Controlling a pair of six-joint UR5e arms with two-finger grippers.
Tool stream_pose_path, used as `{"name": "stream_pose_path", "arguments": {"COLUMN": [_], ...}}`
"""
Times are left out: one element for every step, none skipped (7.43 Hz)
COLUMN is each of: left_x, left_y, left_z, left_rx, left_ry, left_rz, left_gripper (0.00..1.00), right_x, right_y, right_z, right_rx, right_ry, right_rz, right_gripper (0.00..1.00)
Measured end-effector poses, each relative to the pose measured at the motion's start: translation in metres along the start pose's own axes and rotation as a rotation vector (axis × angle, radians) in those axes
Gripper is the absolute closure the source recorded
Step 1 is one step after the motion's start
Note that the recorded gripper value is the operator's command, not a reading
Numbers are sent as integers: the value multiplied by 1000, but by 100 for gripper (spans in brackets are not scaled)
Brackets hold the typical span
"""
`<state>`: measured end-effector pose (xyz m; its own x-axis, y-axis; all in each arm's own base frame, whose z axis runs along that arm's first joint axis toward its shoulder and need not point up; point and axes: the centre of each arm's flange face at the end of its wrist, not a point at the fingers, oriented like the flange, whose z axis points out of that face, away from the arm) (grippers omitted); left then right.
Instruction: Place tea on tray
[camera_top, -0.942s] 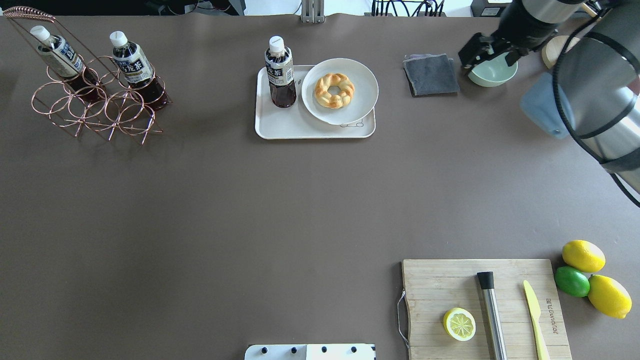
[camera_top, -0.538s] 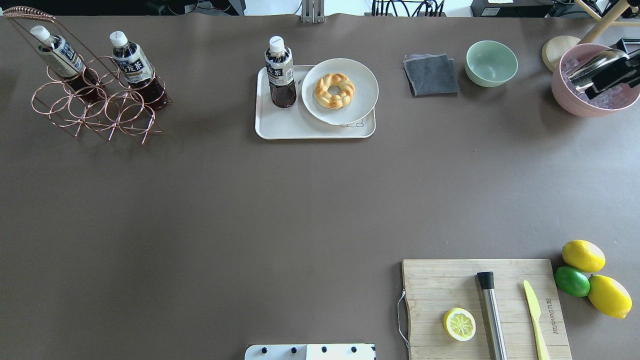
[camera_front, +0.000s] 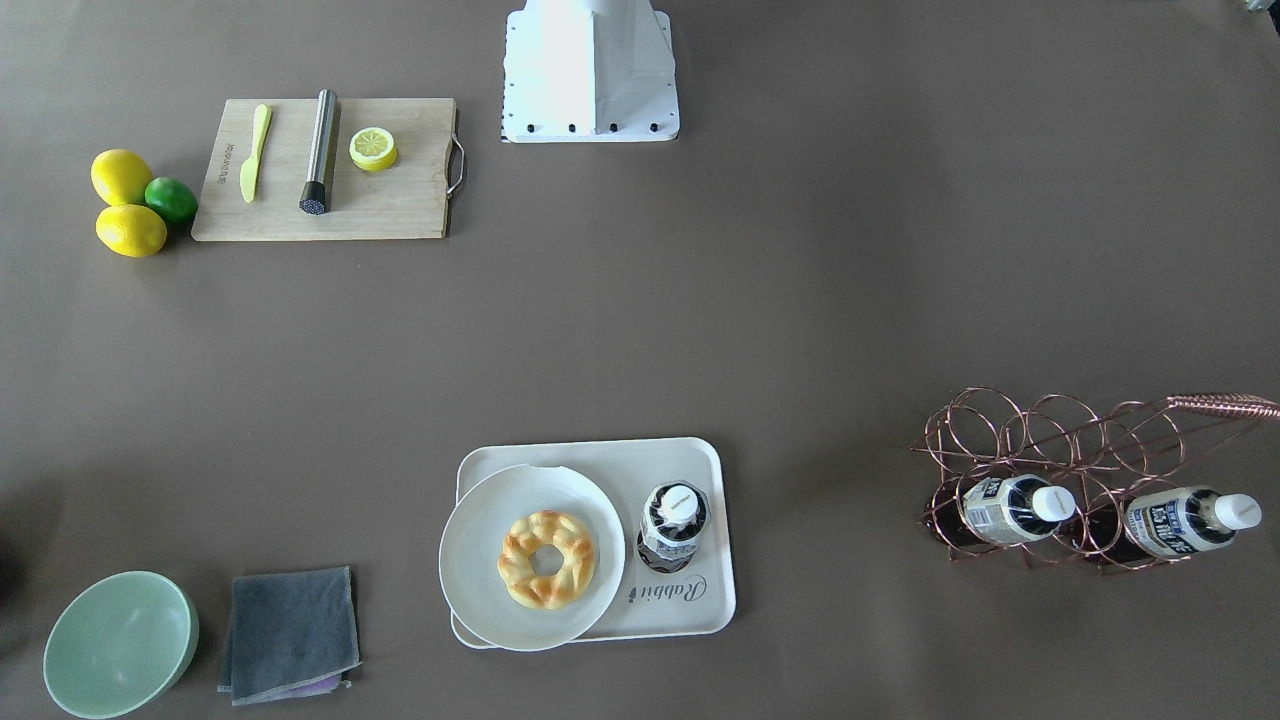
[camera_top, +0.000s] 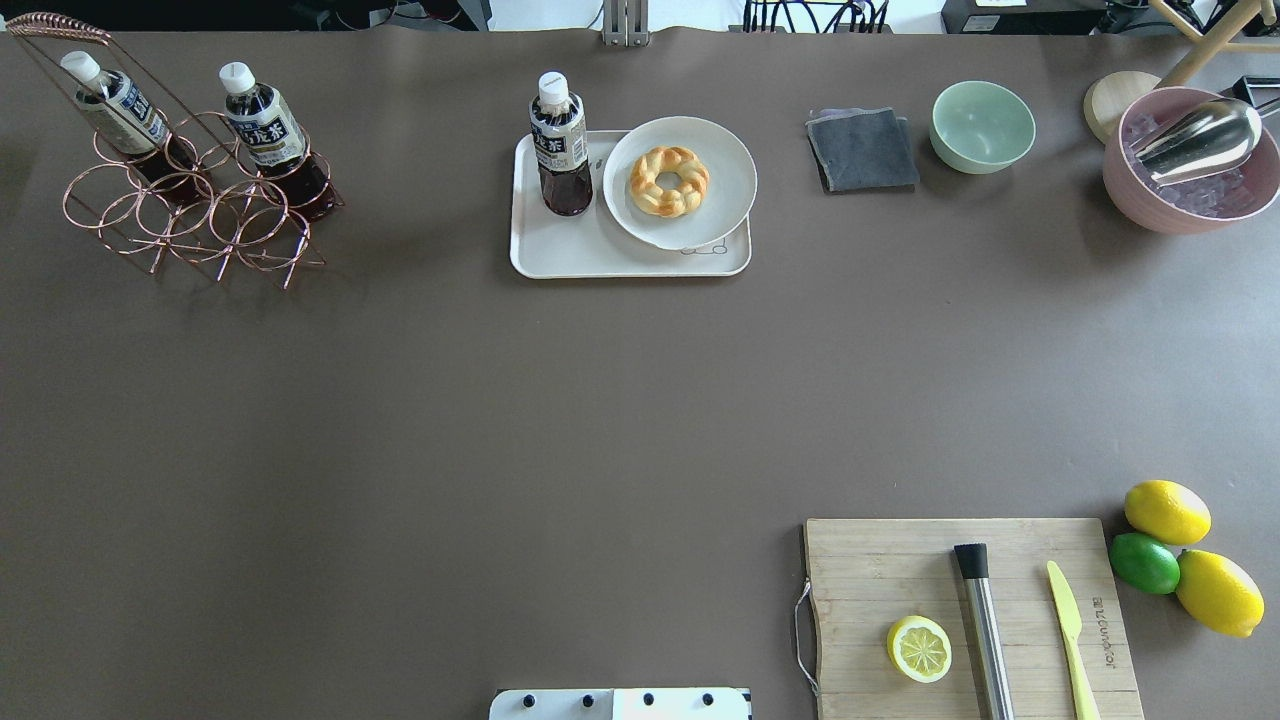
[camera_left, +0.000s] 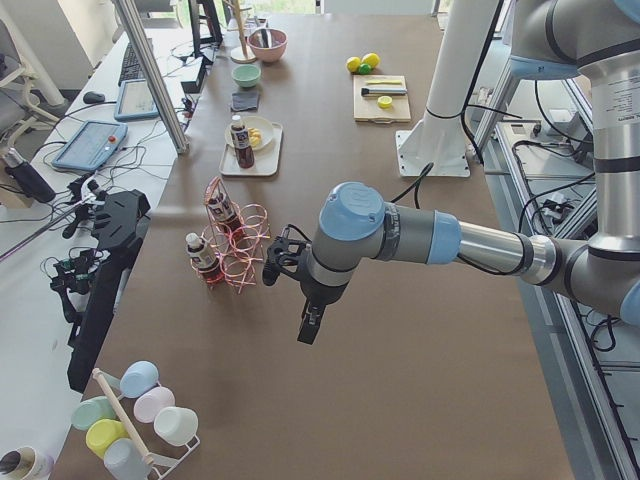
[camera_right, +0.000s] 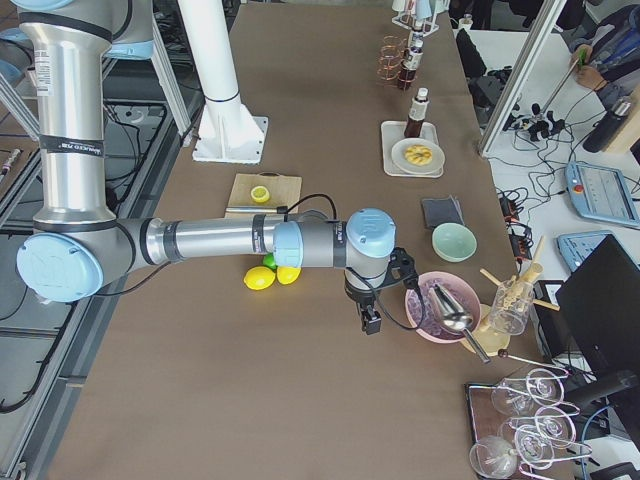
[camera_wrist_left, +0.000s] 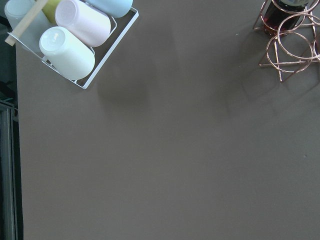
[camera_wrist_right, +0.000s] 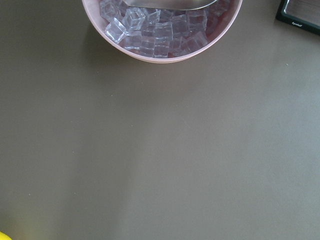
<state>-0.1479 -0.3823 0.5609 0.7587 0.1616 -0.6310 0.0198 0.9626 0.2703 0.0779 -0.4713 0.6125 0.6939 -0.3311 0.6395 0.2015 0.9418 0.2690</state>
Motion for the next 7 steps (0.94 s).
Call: {"name": "stream_pose_path", "arguments": {"left_x": [-2, -4, -9, -14, -17, -19, -21], "left_y": [-4, -4, -2, 1, 2, 3, 4], "left_z": [11, 18, 27, 33, 37, 39, 41], "left_rx": [-21, -33, -47, -59, -66, -72, -76], "left_ry": [8, 16, 23, 27, 28, 27, 26], "left_rz": [-5, -12, -22, -34, -40, -46, -49], "left_gripper": [3, 3, 3, 3, 3, 3, 3], "right_x": [7, 12, 14, 14, 13, 12, 10], "right_y": [7, 11, 13, 14, 13, 12, 9], "right_z": [-7, -14, -21, -25, -26, -28, -29], "right_rx": [16, 33, 48, 56, 59, 63, 64], "right_ry": [2, 4, 6, 7, 7, 9, 10], "right_rz": [13, 25, 31, 36, 38, 38, 35], "right_gripper": [0, 0, 0, 0, 0, 0, 0]}}
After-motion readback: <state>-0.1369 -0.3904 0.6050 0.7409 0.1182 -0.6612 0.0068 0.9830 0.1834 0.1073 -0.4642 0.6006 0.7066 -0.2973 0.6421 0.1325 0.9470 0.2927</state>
